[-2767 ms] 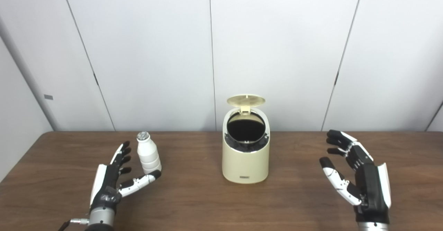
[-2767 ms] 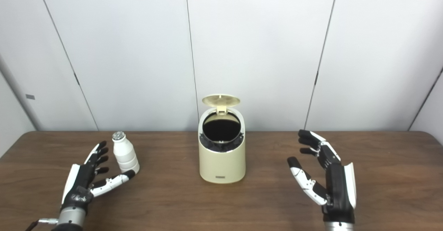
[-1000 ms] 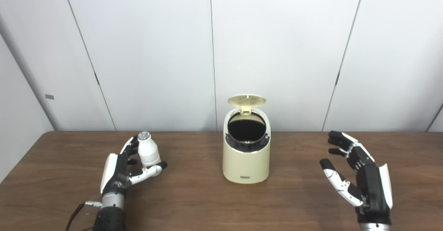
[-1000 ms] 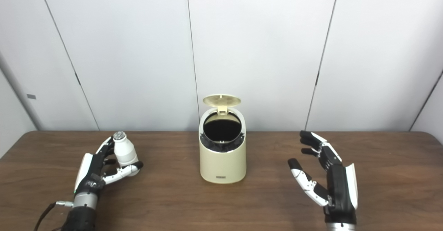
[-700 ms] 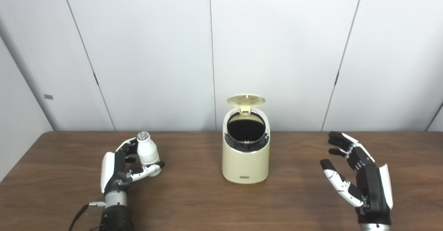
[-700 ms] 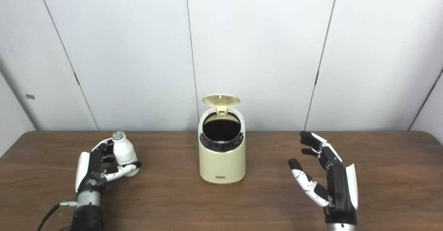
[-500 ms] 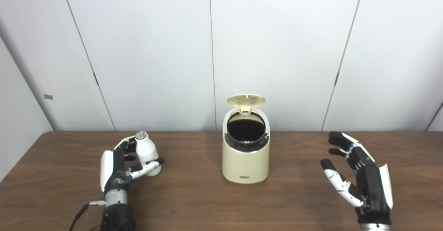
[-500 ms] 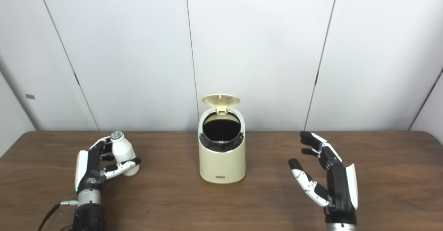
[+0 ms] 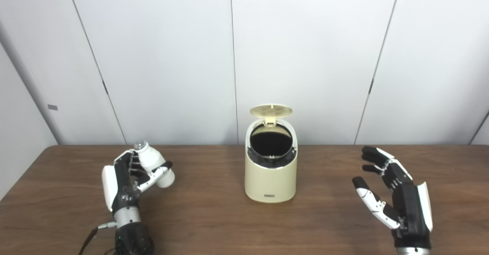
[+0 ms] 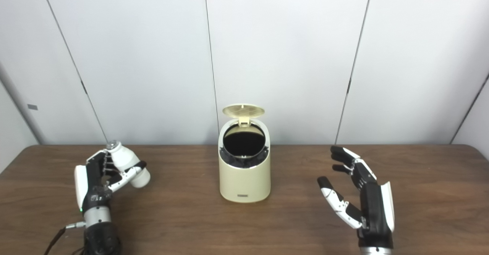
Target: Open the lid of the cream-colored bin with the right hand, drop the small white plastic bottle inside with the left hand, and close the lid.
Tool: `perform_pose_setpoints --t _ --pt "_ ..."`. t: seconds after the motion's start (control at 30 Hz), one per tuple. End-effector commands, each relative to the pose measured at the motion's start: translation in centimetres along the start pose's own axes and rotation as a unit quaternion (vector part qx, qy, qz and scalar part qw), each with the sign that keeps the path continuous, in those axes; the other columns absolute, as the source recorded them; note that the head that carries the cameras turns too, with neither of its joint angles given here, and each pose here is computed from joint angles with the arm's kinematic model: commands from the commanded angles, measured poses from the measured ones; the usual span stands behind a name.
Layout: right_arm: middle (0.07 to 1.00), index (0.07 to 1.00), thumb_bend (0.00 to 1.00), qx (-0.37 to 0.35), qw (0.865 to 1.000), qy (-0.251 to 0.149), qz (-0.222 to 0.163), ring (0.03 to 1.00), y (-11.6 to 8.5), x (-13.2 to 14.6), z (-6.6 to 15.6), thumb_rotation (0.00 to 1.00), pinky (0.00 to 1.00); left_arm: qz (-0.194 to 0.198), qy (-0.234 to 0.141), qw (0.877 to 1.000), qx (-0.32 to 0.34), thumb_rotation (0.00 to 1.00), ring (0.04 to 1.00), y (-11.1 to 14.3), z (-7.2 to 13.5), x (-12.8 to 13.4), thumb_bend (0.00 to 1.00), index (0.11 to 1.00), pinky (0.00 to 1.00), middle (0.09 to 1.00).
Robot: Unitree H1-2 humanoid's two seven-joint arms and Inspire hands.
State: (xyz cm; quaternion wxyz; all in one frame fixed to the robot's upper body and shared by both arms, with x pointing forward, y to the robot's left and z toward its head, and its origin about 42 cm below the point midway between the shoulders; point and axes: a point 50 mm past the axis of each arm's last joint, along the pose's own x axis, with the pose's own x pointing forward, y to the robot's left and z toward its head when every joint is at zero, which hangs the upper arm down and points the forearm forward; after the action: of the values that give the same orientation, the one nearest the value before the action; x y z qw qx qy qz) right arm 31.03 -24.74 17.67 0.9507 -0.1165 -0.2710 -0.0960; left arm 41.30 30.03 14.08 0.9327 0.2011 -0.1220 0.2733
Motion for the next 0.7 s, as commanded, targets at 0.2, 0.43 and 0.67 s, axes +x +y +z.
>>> perform_pose_setpoints --t 0.2,0.43,0.67 --pt "0.776 0.742 0.25 0.003 0.999 -0.042 -0.005 0.764 0.2 1.1 1.0 0.35 0.67 -0.008 -0.107 0.994 0.0 0.0 0.44 0.7 3.9 2.2 0.5 0.489 0.34 0.477" --pt "0.774 0.743 0.26 0.003 0.999 -0.043 -0.005 0.763 0.4 1.3 0.8 0.37 0.68 -0.031 -0.185 0.982 -0.029 0.0 0.473 1.1 7.6 1.2 0.5 0.455 0.4 0.496" --pt "0.776 0.739 0.27 0.005 0.999 -0.044 -0.007 0.763 0.5 1.6 0.8 0.38 0.68 -0.044 -0.249 0.964 -0.081 0.0 0.491 1.5 12.3 -0.3 0.5 0.447 0.43 0.493"
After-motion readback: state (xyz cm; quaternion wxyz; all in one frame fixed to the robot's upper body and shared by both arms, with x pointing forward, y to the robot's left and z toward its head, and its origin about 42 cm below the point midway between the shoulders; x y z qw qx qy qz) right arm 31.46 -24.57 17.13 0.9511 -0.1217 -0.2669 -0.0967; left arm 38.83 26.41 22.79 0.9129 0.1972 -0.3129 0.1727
